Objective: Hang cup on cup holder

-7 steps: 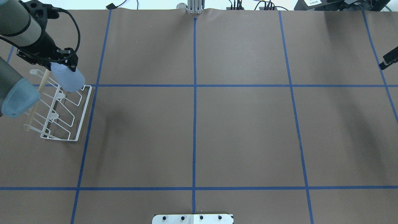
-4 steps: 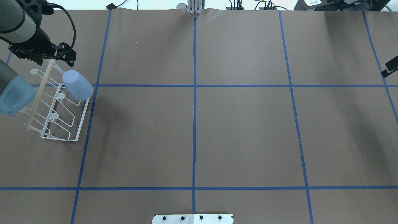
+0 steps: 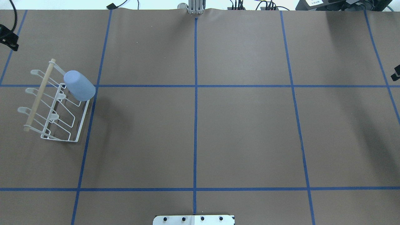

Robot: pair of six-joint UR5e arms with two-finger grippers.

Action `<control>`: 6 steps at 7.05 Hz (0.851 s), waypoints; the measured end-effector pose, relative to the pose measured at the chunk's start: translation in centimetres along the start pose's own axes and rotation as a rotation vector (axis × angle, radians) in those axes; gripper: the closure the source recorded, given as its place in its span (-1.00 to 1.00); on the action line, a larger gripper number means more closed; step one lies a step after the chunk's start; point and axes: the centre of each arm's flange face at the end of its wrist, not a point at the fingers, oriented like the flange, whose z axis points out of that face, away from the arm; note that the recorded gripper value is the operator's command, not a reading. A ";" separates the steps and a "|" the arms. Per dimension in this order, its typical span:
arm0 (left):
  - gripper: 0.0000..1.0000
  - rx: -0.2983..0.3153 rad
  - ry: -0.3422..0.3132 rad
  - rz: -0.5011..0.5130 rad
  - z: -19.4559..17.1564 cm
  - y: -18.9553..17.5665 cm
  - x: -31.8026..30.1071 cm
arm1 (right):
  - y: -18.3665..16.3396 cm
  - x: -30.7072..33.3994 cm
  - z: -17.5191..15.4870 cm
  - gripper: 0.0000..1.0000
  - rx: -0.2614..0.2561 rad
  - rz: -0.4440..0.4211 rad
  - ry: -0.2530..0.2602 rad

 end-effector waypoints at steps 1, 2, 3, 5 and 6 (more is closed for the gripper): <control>-0.97 -0.039 0.038 -0.022 0.7 0.5 -4.9 | 0.1 0.5 -0.2 -1.00 0.002 0.013 0.008; -0.97 -0.076 0.068 -0.033 1.8 1.7 -9.4 | 0.4 1.2 -0.4 -1.00 0.002 0.029 0.010; -0.97 -0.107 0.084 -0.050 3.1 3.1 -12.7 | 0.7 2.0 -0.6 -1.00 0.004 0.046 0.010; -0.97 -0.143 0.095 -0.082 4.7 5.4 -15.3 | 1.9 4.3 -1.3 -1.00 0.004 0.095 0.005; -0.97 -0.158 0.092 -0.097 5.8 6.9 -16.7 | 2.6 5.4 -1.7 -1.00 -0.004 0.126 0.005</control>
